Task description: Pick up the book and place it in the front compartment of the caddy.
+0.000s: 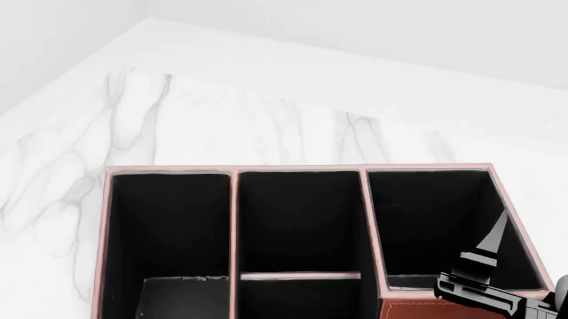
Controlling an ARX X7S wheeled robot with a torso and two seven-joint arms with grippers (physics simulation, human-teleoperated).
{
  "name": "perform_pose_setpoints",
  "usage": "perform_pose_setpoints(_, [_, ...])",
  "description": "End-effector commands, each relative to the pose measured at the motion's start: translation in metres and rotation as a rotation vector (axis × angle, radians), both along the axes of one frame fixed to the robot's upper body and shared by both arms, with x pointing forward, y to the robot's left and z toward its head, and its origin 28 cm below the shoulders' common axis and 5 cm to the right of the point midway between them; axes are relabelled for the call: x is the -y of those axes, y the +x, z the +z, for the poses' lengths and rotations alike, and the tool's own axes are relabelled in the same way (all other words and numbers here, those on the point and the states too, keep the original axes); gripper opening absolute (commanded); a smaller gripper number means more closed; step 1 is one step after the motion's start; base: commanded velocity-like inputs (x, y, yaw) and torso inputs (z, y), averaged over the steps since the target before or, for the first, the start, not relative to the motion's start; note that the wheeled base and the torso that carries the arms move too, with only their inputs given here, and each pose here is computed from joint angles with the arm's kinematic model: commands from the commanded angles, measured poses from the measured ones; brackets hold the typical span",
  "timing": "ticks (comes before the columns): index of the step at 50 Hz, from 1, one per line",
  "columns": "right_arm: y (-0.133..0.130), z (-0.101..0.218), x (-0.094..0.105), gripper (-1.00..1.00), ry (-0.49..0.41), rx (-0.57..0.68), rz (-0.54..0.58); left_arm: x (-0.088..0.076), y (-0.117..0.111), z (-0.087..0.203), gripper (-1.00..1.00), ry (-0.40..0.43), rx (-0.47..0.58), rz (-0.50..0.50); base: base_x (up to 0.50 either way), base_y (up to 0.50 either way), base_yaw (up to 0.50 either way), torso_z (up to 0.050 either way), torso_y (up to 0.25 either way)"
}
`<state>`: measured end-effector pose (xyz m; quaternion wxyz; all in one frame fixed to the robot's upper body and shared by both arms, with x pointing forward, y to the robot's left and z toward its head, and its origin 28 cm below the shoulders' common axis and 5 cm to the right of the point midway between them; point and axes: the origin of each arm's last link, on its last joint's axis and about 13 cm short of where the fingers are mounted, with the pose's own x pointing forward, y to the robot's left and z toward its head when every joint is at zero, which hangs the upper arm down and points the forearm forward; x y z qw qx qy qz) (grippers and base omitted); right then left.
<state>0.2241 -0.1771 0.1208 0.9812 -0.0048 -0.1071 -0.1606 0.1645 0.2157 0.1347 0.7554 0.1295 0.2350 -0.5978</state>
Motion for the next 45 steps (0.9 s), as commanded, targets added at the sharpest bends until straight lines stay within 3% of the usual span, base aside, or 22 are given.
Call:
perform_pose_setpoints(1, [0.000,-0.001,0.000,1.00,0.000,-0.001,-0.001,0.001,0.004,-0.006,1.00,0.039,0.030,-0.053,0.00,0.00,0.00,0.000,0.000])
perform_pose_setpoints(26, [-0.001,-0.003,0.001,1.00,-0.006,-0.001,-0.003,0.011,0.008,-0.019,1.00,0.051,0.100,-0.164,0.00,0.00,0.00,0.000,0.000])
perform_pose_setpoints(45, [-0.001,-0.001,0.001,1.00,-0.011,0.002,-0.006,0.019,0.020,-0.042,1.00,0.135,0.103,-0.208,0.00,0.00,0.00,0.000,0.000])
